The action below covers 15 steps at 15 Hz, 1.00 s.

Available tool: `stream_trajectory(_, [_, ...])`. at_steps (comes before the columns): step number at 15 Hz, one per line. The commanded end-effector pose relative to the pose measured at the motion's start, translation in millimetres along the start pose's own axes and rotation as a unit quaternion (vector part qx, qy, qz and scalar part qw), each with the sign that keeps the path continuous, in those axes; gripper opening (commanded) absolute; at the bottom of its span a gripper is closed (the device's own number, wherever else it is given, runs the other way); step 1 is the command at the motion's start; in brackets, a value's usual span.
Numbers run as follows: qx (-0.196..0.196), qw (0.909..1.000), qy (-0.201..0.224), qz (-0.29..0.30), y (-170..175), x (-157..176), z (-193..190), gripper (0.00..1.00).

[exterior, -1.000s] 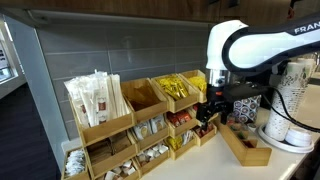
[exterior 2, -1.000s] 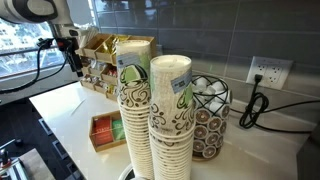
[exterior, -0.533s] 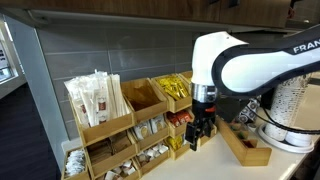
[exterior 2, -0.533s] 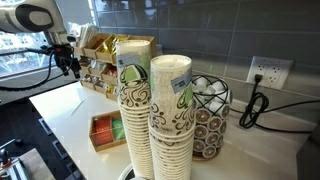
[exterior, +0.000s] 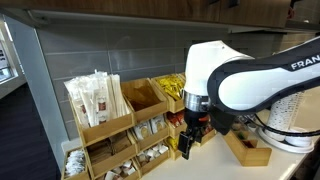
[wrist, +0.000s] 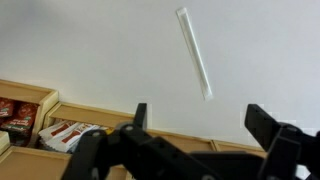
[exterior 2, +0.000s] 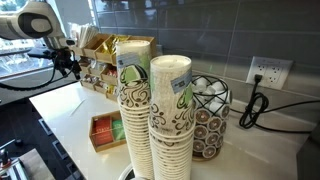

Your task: Put the straw on the counter onto the rack

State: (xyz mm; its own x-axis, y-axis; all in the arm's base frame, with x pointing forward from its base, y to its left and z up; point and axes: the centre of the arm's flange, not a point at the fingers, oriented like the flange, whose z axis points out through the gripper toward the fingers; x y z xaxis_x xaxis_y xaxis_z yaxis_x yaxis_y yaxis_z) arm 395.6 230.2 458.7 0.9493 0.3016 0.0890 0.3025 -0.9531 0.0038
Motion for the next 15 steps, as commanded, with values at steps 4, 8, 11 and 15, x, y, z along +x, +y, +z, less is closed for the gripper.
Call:
stream_trajectory(4, [0.03,0.9978,0.026,-0.053,-22.3,10.4,21.7,1.0])
stream_trajectory(8, [0.089,0.9851,0.049,-0.139,-54.5,7.8,53.8,1.0])
stream_trajectory(11, [0.08,0.9864,0.044,-0.137,-60.8,8.7,49.6,1.0])
stream_trajectory(15, [0.085,0.9845,0.041,-0.148,-63.3,9.9,57.1,1.0])
